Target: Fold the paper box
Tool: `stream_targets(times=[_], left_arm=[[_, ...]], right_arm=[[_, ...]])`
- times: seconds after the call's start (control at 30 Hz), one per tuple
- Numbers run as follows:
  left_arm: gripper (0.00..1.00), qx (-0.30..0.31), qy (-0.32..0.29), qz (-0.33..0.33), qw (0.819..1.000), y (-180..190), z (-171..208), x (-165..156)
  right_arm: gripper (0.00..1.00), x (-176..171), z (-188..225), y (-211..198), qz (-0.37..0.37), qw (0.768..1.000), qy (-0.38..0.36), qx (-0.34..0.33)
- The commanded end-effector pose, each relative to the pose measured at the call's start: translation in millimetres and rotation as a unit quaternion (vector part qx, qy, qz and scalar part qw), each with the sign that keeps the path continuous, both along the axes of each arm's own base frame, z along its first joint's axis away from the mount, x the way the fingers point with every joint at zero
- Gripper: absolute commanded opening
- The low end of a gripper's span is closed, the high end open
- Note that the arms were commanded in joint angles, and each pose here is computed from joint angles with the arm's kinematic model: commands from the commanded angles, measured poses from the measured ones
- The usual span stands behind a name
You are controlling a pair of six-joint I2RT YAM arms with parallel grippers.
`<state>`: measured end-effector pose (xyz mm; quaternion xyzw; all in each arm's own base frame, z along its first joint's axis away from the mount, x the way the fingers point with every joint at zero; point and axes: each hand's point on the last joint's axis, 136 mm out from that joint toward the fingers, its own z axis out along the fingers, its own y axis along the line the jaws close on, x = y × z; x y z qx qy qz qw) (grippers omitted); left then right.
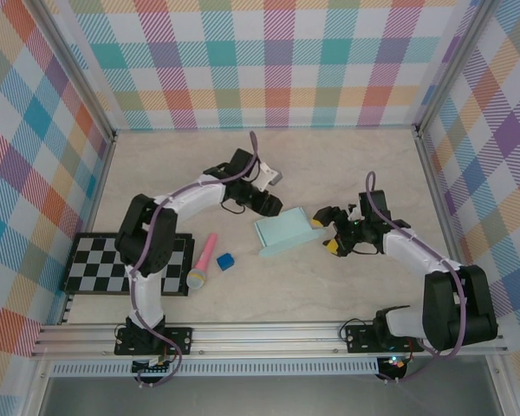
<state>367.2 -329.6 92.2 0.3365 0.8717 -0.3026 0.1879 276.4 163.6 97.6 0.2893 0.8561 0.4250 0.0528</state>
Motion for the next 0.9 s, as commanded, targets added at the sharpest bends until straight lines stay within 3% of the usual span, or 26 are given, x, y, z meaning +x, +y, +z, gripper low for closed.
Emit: stream_targets(times=[0.0, 0.37, 0.57, 0.73, 0.87], left_arm=[[0.57, 0.023, -0.012, -0.047, 0.999, -12, -10, -13], [0.55, 0.124, -0.034, -0.046, 0.991, 0, -43, -33], [0.55, 0.133, -0.022, -0.025, 0.991, 10, -40, -43], [0.55, 0.126, -0.006, -0.010, 0.992, 21, -31, -59], [0.57, 0.117, -0.023, -0.002, 0.993, 27, -12, -62]], right_arm=[[0.78, 7, 7, 12, 0.005, 0.999, -0.020, 0.029], [0.47, 2, -32, 20, 0.033, 0.999, -0.005, 0.000], [0.39, -2, -49, 13, 0.057, 0.997, 0.001, -0.043], [0.29, 3, -57, 22, 0.098, 0.994, -0.004, -0.040], [0.27, 10, -59, 24, 0.125, 0.991, -0.019, -0.051]])
